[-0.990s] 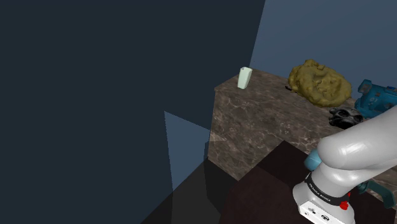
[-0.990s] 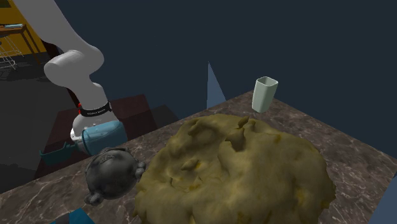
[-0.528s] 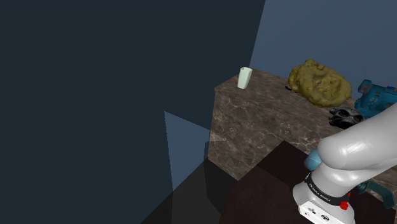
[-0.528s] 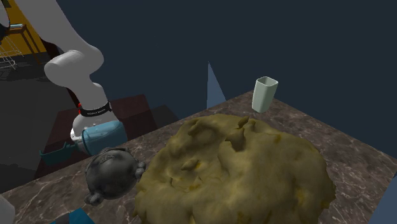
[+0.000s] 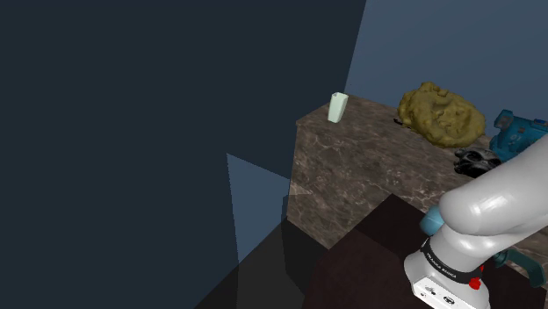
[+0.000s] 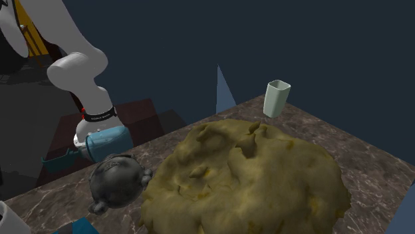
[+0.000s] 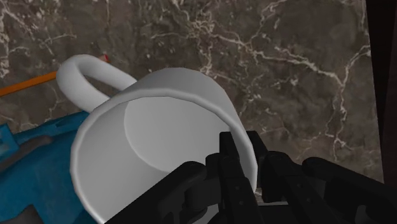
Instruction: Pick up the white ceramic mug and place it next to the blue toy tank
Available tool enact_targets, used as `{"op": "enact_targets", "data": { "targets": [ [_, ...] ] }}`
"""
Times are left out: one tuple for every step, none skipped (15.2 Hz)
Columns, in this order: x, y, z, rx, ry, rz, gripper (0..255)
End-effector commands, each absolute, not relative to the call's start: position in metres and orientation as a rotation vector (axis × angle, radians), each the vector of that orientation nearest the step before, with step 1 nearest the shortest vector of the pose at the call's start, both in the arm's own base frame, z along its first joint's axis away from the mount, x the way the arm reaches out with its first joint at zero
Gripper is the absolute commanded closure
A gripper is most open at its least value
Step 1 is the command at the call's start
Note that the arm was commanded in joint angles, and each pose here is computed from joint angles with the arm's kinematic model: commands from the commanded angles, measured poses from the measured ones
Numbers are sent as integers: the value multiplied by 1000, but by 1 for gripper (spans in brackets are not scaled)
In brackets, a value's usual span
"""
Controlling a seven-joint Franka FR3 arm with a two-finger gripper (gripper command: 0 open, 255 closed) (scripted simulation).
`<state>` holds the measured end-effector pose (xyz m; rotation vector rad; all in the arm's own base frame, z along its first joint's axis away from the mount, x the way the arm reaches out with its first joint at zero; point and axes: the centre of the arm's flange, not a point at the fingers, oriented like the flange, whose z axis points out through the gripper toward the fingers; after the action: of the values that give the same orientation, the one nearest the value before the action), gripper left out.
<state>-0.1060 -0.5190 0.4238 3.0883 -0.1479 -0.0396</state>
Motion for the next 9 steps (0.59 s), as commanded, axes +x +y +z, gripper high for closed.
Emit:
{"op": "enact_targets", "data": {
  "targets": [
    [-106,-519,414,3088,-148,-39,255],
    [-106,-519,408,3088,-148,-39,255],
    [-106,-519,403,3088,-148,-39,255],
    [-106,-519,398,3088,-148,-39,255],
    [-106,-519,393,3088,-148,-39,255],
    [-106,-519,387,3088,-148,-39,255],
    [-106,-519,382,3088,-148,-39,255],
    [-106,-519,377,3088,-148,-39,255],
    [-106,-519,371,3088,-148,-39,255]
  ]
}}
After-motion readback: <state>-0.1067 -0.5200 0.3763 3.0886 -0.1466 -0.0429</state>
